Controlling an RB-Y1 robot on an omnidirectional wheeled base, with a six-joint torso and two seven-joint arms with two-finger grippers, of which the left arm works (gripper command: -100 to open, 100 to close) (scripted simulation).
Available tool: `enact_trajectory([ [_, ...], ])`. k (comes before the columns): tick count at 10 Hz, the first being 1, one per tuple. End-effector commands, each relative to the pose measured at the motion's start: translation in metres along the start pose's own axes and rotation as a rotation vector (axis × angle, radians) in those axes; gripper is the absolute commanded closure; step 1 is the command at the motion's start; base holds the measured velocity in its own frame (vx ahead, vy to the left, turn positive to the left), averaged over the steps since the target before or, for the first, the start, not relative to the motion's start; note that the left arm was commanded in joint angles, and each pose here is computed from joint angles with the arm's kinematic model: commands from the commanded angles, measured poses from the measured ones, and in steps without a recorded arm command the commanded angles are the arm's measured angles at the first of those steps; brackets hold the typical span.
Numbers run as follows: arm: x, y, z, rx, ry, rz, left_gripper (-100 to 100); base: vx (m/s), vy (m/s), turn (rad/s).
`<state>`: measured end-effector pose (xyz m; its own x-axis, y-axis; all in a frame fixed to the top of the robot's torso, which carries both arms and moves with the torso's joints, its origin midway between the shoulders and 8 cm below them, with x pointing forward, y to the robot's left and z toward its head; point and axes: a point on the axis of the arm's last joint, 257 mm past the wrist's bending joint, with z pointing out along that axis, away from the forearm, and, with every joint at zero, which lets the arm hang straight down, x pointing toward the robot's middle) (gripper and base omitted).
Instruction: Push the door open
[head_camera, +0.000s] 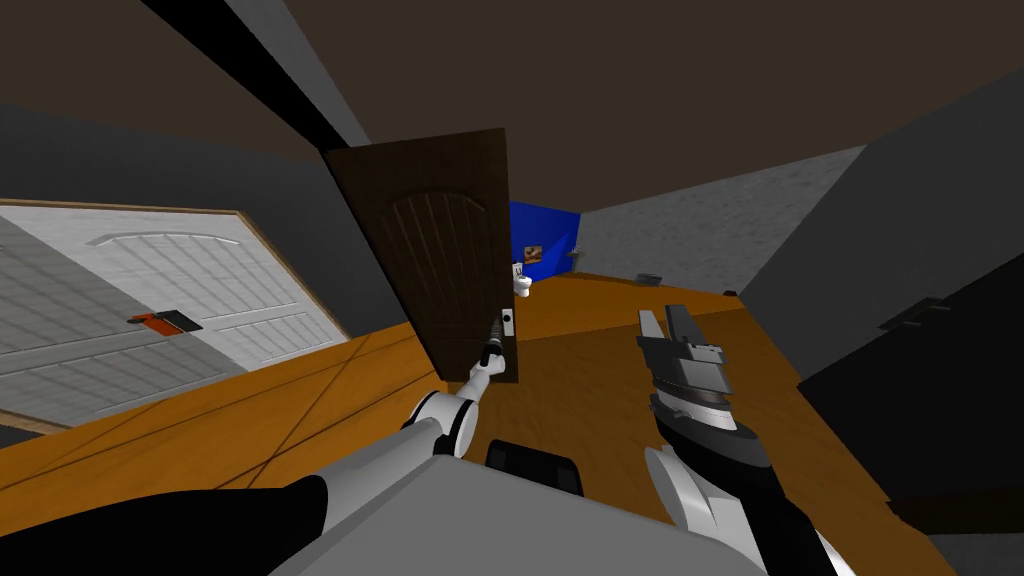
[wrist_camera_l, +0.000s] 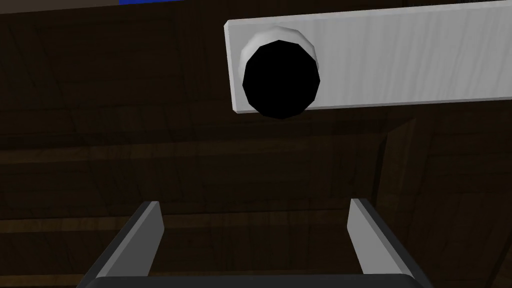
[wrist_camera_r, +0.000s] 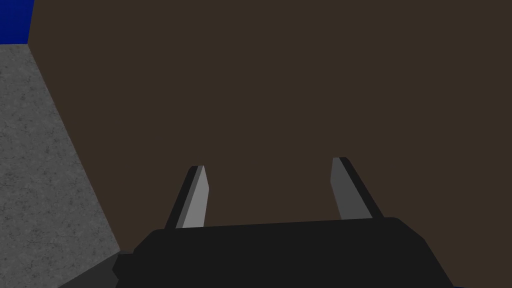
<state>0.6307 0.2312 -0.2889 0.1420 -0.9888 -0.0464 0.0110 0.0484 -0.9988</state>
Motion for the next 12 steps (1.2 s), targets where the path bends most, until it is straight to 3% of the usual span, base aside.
enact_trajectory([
  [1, -0.007, 0.000, 0.0015, 0.001, -0.007, 0.008, -100, 0.213, -0.005, -0.019],
  [3, 0.005, 0.003, -0.0020, -0.006, 0.001, -0.012, -100, 0.282, -0.017, -0.033],
  [5, 0.005, 0.003, -0.0020, -0.006, 0.001, -0.012, -100, 0.110, 0.002, -0.005],
  [6, 0.021, 0.005, -0.0064, -0.014, 0.013, -0.035, -100, 0.053, 0.001, -0.020],
  [7, 0.015, 0.005, -0.0040, -0.012, 0.008, -0.024, -100, 0.037, -0.001, -0.008],
  [8, 0.015, 0.005, -0.0040, -0.012, 0.008, -0.024, 100, -0.009, 0.000, 0.008],
  [12, 0.015, 0.005, -0.0040, -0.012, 0.008, -0.024, 100, -0.007, 0.000, -0.001],
])
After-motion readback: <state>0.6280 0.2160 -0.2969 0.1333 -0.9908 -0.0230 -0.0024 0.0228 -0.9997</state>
